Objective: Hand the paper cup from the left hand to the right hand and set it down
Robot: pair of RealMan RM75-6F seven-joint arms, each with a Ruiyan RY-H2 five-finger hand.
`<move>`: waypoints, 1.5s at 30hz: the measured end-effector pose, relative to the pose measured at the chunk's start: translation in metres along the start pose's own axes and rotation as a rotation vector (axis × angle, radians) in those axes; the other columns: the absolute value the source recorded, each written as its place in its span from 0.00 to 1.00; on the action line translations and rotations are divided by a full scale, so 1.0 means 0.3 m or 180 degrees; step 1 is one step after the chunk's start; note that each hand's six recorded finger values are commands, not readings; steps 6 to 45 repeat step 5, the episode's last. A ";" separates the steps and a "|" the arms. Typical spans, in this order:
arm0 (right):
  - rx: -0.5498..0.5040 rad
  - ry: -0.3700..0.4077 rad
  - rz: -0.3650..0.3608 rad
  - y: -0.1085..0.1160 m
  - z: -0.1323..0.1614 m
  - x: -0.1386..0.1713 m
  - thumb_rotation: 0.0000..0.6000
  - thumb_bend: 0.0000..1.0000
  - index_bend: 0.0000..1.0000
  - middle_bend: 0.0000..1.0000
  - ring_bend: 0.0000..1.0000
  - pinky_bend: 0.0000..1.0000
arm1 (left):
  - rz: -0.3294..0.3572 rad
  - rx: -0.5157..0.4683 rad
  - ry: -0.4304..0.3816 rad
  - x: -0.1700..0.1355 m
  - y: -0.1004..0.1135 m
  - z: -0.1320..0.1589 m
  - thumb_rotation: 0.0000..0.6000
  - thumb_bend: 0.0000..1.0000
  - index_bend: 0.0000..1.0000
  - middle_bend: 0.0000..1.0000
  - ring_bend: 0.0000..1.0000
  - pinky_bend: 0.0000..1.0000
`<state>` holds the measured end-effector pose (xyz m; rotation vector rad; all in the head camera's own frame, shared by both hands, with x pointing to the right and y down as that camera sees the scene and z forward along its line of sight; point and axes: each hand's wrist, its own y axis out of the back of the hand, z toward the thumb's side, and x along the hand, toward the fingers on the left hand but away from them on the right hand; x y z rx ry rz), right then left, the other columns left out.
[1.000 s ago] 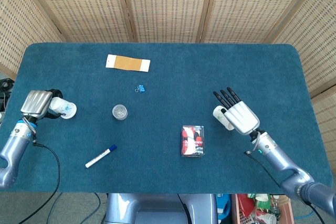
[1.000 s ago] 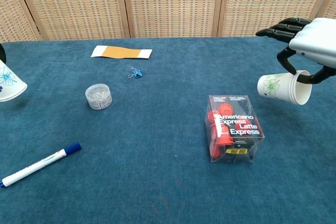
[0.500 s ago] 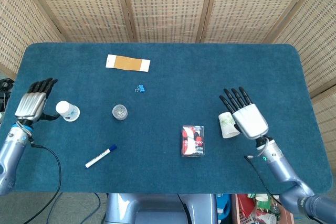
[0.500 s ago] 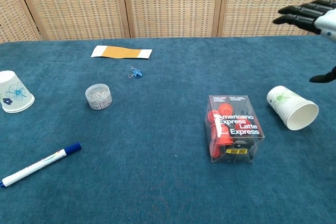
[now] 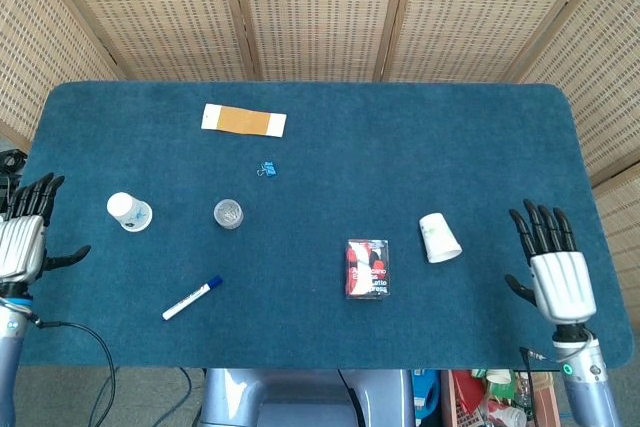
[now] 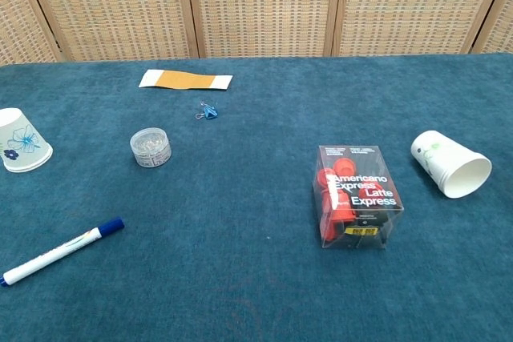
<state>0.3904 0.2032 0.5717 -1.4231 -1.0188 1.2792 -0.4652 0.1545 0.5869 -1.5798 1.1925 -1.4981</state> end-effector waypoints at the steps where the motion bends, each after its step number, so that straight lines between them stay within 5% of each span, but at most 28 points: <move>1: -0.0012 -0.0024 0.0006 -0.001 -0.005 0.017 1.00 0.00 0.00 0.00 0.00 0.00 | 0.0033 0.0041 -0.0004 -0.018 0.002 0.001 1.00 0.19 0.00 0.00 0.00 0.00; 5: -0.0001 -0.0032 0.0028 -0.008 -0.004 0.052 1.00 0.00 0.00 0.00 0.00 0.00 | 0.0178 0.0193 -0.0073 -0.085 0.005 0.015 1.00 0.19 0.00 0.00 0.00 0.00; 45: -0.0001 -0.0032 0.0028 -0.008 -0.004 0.052 1.00 0.00 0.00 0.00 0.00 0.00 | 0.0178 0.0193 -0.0073 -0.085 0.005 0.015 1.00 0.19 0.00 0.00 0.00 0.00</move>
